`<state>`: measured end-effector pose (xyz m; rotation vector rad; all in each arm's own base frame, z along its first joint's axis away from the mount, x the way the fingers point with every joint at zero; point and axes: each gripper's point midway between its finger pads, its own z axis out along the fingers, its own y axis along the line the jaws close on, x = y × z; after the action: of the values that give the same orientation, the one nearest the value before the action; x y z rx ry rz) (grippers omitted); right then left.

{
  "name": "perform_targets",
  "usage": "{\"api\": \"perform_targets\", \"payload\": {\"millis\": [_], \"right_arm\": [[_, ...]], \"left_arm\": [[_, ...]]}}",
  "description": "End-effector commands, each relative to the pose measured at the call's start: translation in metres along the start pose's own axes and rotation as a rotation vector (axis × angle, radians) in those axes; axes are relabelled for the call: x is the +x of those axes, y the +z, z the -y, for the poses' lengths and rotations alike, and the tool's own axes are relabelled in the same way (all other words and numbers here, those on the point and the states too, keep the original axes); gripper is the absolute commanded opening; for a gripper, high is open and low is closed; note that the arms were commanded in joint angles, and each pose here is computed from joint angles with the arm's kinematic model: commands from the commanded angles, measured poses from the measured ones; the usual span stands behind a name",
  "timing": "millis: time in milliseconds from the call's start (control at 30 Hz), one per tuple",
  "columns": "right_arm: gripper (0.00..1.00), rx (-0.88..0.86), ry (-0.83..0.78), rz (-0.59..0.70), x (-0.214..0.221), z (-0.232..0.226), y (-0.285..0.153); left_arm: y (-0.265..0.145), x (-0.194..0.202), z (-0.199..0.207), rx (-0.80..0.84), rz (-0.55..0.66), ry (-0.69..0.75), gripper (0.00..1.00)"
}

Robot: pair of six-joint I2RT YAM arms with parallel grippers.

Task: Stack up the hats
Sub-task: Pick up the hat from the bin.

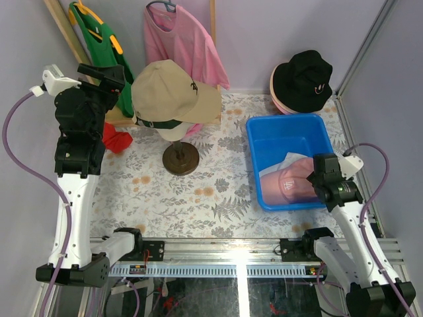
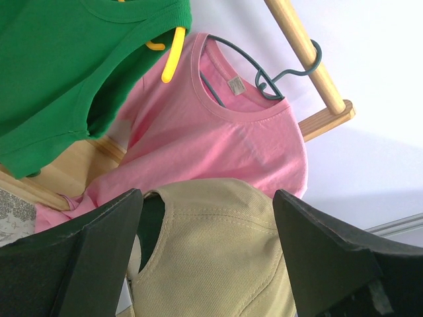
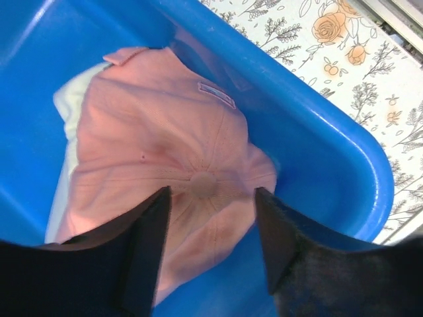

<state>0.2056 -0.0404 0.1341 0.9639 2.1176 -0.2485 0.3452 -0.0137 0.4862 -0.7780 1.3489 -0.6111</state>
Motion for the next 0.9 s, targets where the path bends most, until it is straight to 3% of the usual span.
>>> {"api": "perform_targets", "payload": {"millis": [0, 100, 167, 533, 567, 700, 733, 800, 867], "right_arm": [[0.44, -0.061, 0.049, 0.089, -0.026, -0.011, -0.007], [0.12, -0.088, 0.052, 0.132, -0.040, -0.015, -0.015], [0.01, -0.089, 0.034, 0.131, -0.044, -0.016, -0.017], [0.01, -0.212, 0.021, 0.171, -0.077, -0.034, -0.053], [0.07, -0.206, 0.015, 0.168, -0.075, -0.032, -0.053], [0.61, -0.150, -0.022, 0.116, -0.051, -0.020, -0.036], [0.71, -0.136, -0.024, 0.111, -0.047, -0.018, -0.032], [0.84, -0.121, -0.025, 0.109, -0.042, -0.016, -0.026], [0.88, -0.122, -0.027, 0.103, -0.040, -0.019, -0.021]], "left_arm": [[-0.005, -0.013, 0.024, 0.084, 0.038, -0.021, 0.80], [-0.004, -0.013, 0.023, 0.080, 0.039, -0.022, 0.80], [-0.003, -0.012, 0.022, 0.081, 0.036, -0.024, 0.80], [-0.003, -0.013, 0.026, 0.091, 0.035, -0.027, 0.80], [-0.002, -0.011, 0.026, 0.092, 0.030, -0.029, 0.80], [-0.002, -0.008, 0.025, 0.095, 0.017, -0.030, 0.80], [-0.002, -0.008, 0.025, 0.096, 0.015, -0.028, 0.80], [-0.003, -0.008, 0.025, 0.096, 0.016, -0.028, 0.80], [-0.002, -0.007, 0.025, 0.097, 0.013, -0.028, 0.80]]}}
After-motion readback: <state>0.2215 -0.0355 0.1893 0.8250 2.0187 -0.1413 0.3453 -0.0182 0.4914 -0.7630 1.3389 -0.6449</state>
